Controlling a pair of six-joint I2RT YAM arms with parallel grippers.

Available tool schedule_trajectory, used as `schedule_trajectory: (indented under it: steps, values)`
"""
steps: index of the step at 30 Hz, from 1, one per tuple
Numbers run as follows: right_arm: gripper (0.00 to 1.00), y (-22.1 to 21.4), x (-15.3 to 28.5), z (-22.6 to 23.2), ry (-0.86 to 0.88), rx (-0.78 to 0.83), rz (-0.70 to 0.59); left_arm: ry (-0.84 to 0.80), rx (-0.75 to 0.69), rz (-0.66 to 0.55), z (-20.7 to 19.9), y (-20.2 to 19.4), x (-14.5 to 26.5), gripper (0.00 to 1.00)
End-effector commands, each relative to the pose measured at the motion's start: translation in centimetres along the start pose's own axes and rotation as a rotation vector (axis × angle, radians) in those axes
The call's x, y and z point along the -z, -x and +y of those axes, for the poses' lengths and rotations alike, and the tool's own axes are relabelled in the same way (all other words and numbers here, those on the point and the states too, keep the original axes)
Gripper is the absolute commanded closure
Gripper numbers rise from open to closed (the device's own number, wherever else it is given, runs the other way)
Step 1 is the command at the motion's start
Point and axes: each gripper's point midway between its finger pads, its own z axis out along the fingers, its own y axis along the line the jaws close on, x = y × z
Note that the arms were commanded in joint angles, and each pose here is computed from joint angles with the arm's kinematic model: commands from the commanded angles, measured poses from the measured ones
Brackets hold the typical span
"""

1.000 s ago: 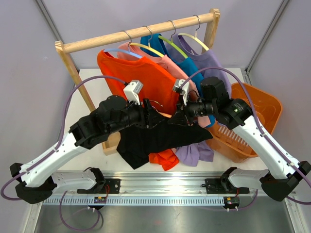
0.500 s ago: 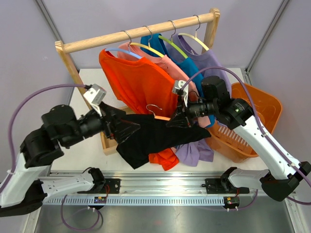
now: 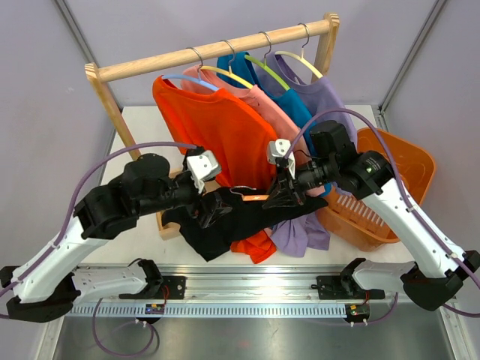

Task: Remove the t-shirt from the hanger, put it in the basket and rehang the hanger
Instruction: Remove the tshirt from the hanger

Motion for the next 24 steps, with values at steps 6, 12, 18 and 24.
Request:
schedule_trajectory:
  steps: [6,12,18,24]
  values:
    - [1.0,2.2,0.4,2.0,0.134,0.153,-0.059,-0.185,-0.168,-0.098,-2.5,1.7,-2.1,0.12]
    - [1.0,2.7,0.2,1.8,0.147,0.143,-0.068,-0.242,-0.143,-0.058,-3.4,0.6,-3.3,0.25]
    - [1.0,3.3,0.0,1.7,0.159,0.115,-0.086,-0.268,-0.125,-0.035,-3.9,-0.1,-3.7,0.37]
    - [1.0,3.7,0.0,1.8,0.167,0.101,-0.101,-0.268,-0.108,-0.038,-3.9,-0.6,-3.7,0.52]
